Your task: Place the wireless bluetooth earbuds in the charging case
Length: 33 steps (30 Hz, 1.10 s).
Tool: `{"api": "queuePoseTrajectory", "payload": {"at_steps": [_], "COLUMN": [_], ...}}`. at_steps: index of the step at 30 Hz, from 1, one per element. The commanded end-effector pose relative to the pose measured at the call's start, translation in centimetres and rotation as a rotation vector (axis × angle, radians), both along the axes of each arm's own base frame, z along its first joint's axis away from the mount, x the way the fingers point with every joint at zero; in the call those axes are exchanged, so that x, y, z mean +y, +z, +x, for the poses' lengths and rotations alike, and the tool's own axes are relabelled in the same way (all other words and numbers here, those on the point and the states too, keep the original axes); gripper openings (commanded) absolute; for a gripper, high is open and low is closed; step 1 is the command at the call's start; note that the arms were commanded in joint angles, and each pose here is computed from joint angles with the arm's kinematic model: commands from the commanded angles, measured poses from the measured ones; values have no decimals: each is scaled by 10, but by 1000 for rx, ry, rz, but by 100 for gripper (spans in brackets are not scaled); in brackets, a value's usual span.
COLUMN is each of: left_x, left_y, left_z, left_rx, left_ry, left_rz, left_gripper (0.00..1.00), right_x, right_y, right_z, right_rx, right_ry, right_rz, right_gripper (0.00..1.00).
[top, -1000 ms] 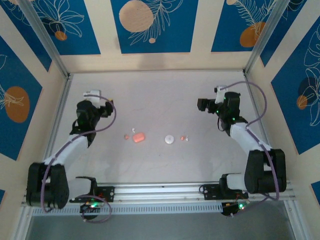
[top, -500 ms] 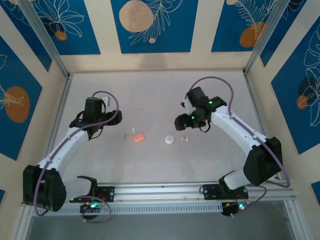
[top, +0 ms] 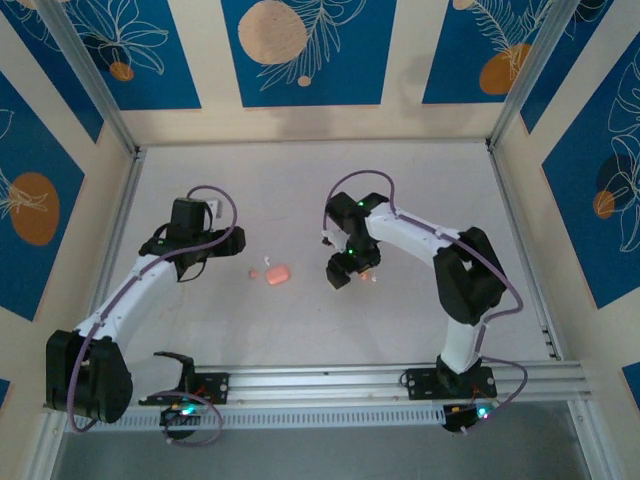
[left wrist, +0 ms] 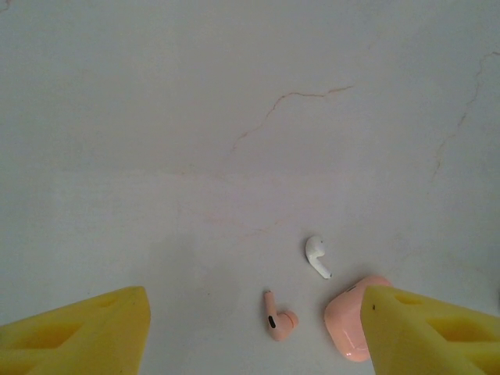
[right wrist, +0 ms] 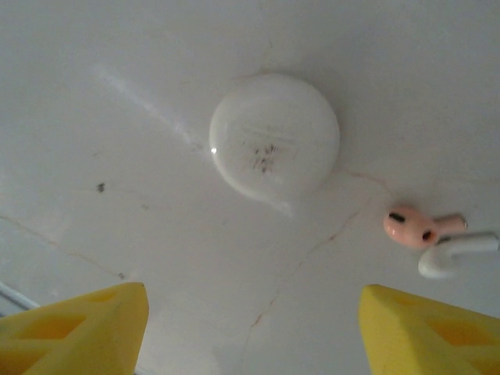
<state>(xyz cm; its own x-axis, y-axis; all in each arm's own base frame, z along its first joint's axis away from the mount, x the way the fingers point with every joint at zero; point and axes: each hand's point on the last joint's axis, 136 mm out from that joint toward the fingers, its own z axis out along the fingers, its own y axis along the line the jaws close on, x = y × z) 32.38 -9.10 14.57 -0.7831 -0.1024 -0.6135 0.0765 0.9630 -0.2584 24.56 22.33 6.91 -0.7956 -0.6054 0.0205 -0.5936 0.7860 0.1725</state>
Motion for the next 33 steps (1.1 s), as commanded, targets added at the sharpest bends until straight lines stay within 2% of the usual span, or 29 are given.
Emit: {"api": "queuePoseTrajectory", "payload": {"at_steps": [1, 13, 33], "left_x": [-3, -4, -5], "left_y": [4, 9, 17], "left_z": [-4, -3, -5], "left_rx": [3, 9, -1], "left_ry": [-2, -6, -15], "left_rz": [-23, -21, -25], "left_gripper": [71, 71, 71], "right_x": [6, 16, 23], "right_y": [-1, -30, -50], "right_z": [11, 27, 13], "right_rx": [-24, -29, 25], "right_ry": [61, 111, 119], "right_rz": [-9, -49, -64], "right_gripper": [72, 77, 62]}}
